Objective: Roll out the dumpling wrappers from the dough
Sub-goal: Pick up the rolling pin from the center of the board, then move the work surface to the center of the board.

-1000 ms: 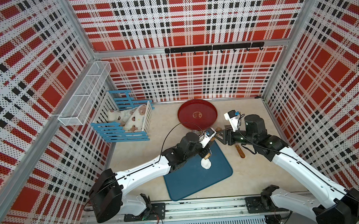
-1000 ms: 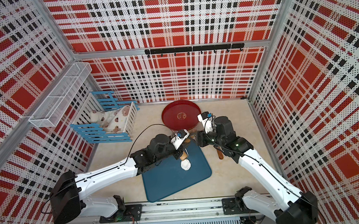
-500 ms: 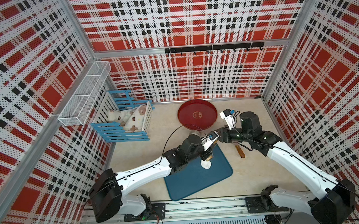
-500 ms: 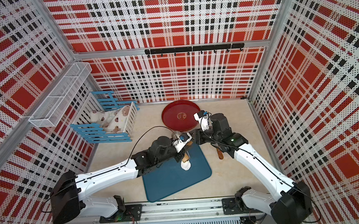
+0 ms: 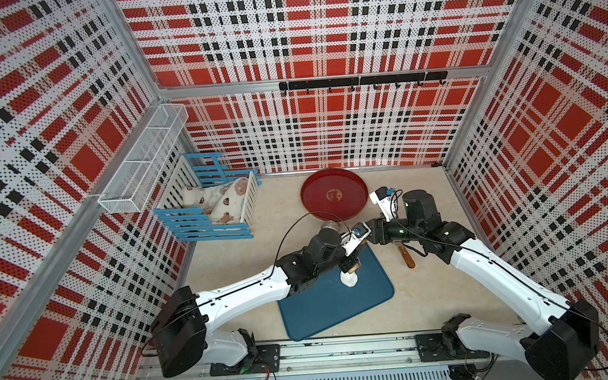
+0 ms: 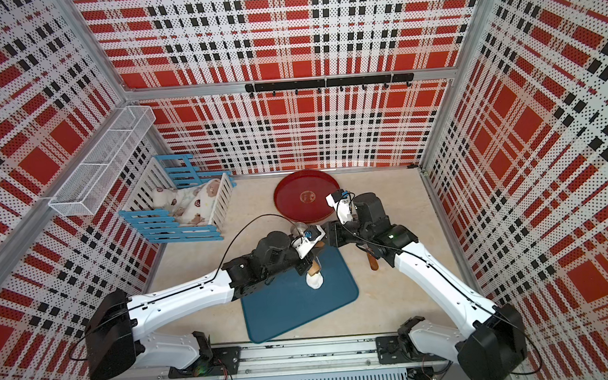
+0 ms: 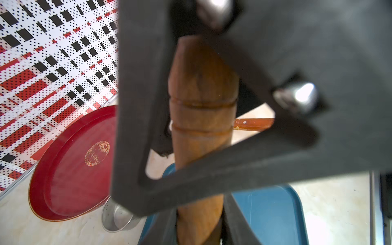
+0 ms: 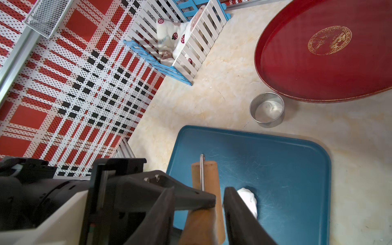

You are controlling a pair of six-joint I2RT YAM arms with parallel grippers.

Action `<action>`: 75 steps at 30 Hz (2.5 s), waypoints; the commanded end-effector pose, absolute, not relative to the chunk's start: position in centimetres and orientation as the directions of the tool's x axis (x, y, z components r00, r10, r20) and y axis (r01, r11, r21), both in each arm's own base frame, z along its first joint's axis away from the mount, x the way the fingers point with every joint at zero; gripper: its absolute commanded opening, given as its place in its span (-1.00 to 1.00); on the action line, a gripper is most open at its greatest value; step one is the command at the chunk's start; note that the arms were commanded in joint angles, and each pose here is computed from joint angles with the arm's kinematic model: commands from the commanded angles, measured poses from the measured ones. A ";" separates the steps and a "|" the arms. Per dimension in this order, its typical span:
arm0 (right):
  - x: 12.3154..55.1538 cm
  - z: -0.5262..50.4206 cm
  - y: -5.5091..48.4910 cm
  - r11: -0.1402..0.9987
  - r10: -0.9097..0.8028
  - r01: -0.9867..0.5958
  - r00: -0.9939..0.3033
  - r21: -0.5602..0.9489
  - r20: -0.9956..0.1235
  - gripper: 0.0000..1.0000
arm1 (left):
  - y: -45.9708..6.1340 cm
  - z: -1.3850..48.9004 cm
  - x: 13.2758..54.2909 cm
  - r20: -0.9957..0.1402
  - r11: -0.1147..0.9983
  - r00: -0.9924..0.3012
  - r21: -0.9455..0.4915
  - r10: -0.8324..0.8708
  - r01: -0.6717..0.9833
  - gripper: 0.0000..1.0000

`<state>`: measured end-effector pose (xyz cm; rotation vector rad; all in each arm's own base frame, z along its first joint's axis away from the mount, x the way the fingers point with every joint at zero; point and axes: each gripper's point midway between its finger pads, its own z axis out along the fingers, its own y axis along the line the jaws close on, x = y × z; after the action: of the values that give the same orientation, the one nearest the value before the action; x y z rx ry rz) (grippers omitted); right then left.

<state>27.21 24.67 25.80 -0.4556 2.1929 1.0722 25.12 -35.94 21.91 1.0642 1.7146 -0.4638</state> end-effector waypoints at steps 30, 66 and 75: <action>27.2 25.8 24.9 0.600 -0.023 -0.566 -0.719 0.565 -0.695 -1.00 | -35.9 24.7 25.8 -0.929 0.580 -0.052 0.184 0.366 0.793 -0.53; 28.7 26.3 20.0 0.793 0.164 -0.416 -0.557 0.444 -0.814 -1.00 | -13.5 9.0 23.4 -0.620 0.881 -0.639 -0.416 -0.456 -0.224 0.99; 29.0 25.9 20.1 0.798 0.156 -0.414 -0.562 0.439 -0.813 -1.00 | -10.4 5.6 21.6 -0.598 0.870 -0.633 -0.365 -0.492 -0.331 0.89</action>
<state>28.40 19.69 23.81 -0.1871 2.1210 0.7349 22.02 -11.77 6.23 -0.5214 2.3159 -0.3244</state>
